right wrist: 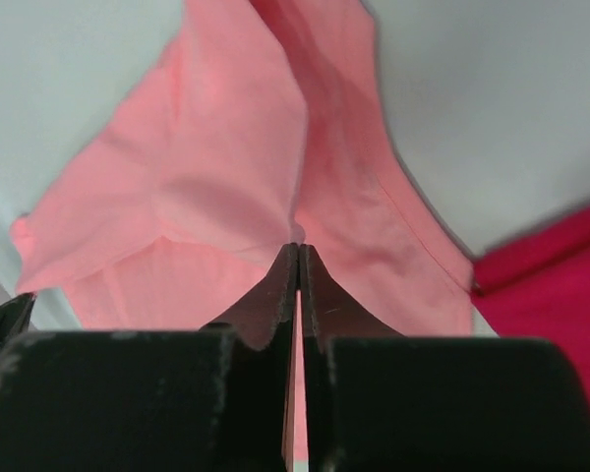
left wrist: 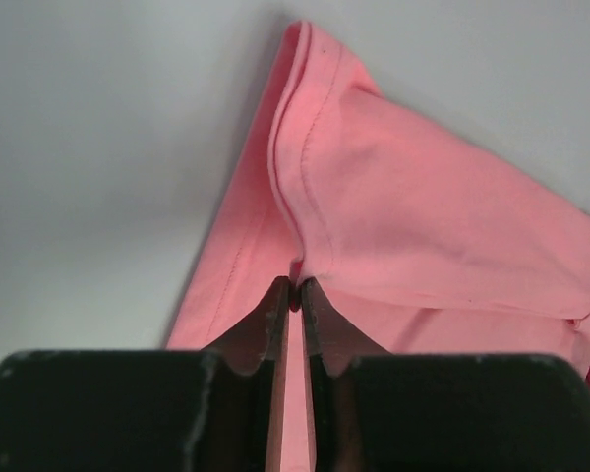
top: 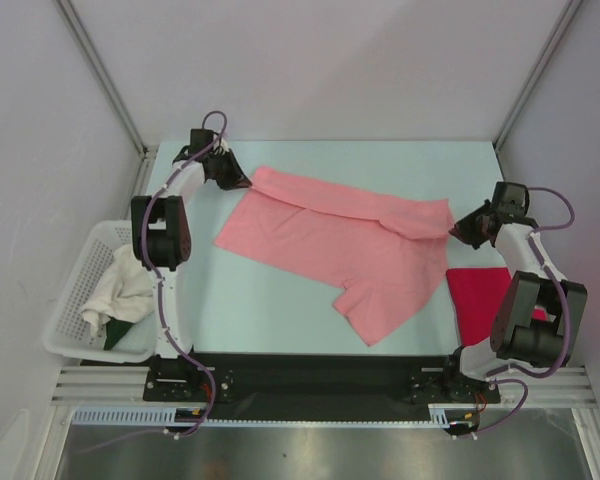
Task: Fold and stack the t-shirts
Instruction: Fold the tshirt
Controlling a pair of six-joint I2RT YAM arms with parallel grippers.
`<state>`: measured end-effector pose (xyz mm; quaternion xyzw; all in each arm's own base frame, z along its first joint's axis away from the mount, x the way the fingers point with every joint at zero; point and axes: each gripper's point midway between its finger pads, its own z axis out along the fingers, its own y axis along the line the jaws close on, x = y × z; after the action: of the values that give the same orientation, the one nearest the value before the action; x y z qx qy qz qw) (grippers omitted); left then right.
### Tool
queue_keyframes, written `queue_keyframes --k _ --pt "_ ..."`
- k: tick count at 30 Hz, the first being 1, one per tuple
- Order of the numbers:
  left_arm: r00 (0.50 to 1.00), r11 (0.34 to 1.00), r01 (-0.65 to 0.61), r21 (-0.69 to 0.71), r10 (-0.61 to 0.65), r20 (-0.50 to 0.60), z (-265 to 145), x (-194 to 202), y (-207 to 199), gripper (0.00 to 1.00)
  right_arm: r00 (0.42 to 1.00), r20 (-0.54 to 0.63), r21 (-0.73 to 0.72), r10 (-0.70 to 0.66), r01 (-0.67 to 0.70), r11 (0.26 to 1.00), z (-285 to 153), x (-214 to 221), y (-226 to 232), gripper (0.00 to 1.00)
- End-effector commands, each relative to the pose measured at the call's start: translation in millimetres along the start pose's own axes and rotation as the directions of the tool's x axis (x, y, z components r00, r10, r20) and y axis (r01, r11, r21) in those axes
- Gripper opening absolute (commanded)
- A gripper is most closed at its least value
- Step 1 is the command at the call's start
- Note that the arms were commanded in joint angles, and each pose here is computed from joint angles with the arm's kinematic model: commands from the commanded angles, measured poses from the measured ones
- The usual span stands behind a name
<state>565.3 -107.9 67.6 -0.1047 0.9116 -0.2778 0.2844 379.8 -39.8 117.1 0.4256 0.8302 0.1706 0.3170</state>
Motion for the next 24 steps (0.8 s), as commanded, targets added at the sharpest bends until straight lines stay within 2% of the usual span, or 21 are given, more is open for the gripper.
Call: queue_keyframes --k 1,2,3,4,5,6,8,9,10,11,12,13,15,16,20,24 --pt "1.000 0.998 -0.027 -0.055 0.027 0.006 -12.6 -2.0 9.0 0.15 0.999 -0.006 0.146 0.040 -0.039 0.989 -5.8 14.5 -31.0 0.05" --pt "0.999 0.996 -0.039 -0.075 0.040 0.010 -16.1 -1.3 11.9 0.27 0.998 -0.037 0.192 0.055 -0.046 0.980 -6.6 23.2 -42.3 0.10" --pt "0.999 0.992 -0.042 -0.118 0.044 0.019 -20.2 -0.1 19.0 0.34 0.997 -0.065 0.202 0.034 -0.021 0.979 -4.2 27.5 -46.3 0.20" --pt "0.997 0.991 -0.055 -0.125 0.061 0.040 -29.2 -6.1 14.8 0.40 0.997 -0.080 0.207 0.017 0.000 0.978 -4.3 29.2 -46.8 0.26" --pt "0.996 0.989 -0.073 -0.130 0.080 0.048 -32.6 -9.2 13.8 0.54 0.998 -0.067 0.204 -0.017 0.031 0.978 -5.4 21.3 -40.4 0.31" --pt "0.993 0.987 -0.087 -0.134 0.097 0.072 -37.3 -18.7 9.5 0.62 0.997 -0.063 0.195 -0.053 0.065 0.979 -2.9 15.3 -37.2 0.41" --pt "0.990 0.987 -0.106 -0.119 0.116 0.079 -33.9 -26.9 5.9 0.70 0.987 -0.006 0.122 -0.158 0.157 0.980 0.9 -15.4 -11.6 0.56" --pt "0.983 0.987 -0.132 -0.097 0.142 0.112 -36.2 -43.7 -4.8 0.73 0.981 0.012 0.083 -0.194 0.192 0.978 3.7 -28.9 0.3 0.61" --pt "0.983 0.987 -0.143 -0.066 0.150 0.109 -30.0 -46.0 -10.3 0.74 0.966 -0.029 0.086 -0.255 0.257 0.963 22.9 -30.7 -3.3 0.62" --pt "0.984 0.987 -0.149 -0.062 0.154 0.093 -14.8 -43.8 -3.6 0.74 0.959 -0.036 0.073 -0.282 0.283 0.956 30.9 -36.1 2.2 0.65" --pt "0.976 0.984 -0.174 -0.048 0.178 0.124 -12.8 -57.7 -12.5 0.74 0.953 -0.012 0.035 -0.303 0.303 0.952 36.2 -54.7 20.9 0.66" --pt "0.973 0.981 -0.193 -0.030 0.195 0.126 -6.3 -58.8 -18.4 0.74 0.950 -0.069 0.028 -0.306 0.308 0.951 56.8 -49.4 15.9 0.66" --pt "0.967 0.977 -0.213 0.000 0.210 0.146 8.7 -61.1 -18.5 0.72 0.944 -0.080 -0.031 -0.319 0.317 0.948 67.7 -58.7 33.6 0.67" --pt "0.968 0.977 -0.212 0.009 0.209 0.142 14.4 -58.4 -19.2 0.71 0.943 -0.133 -0.033 -0.304 0.302 0.953 81.9 -51.4 28.1 0.67" --pt "0.972 0.976 -0.210 0.064 0.201 0.123 38.3 -47.4 -28.1 0.60 0.941 -0.157 -0.082 -0.300 0.291 0.953 90.2 -48.7 38.7 0.65" --pt "0.974 0.979 -0.193 0.058 0.185 0.130 53.9 -42.9 -30.4 0.58 0.941 -0.166 -0.096 -0.294 0.281 0.955 92.6 -45.5 39.4 0.62"
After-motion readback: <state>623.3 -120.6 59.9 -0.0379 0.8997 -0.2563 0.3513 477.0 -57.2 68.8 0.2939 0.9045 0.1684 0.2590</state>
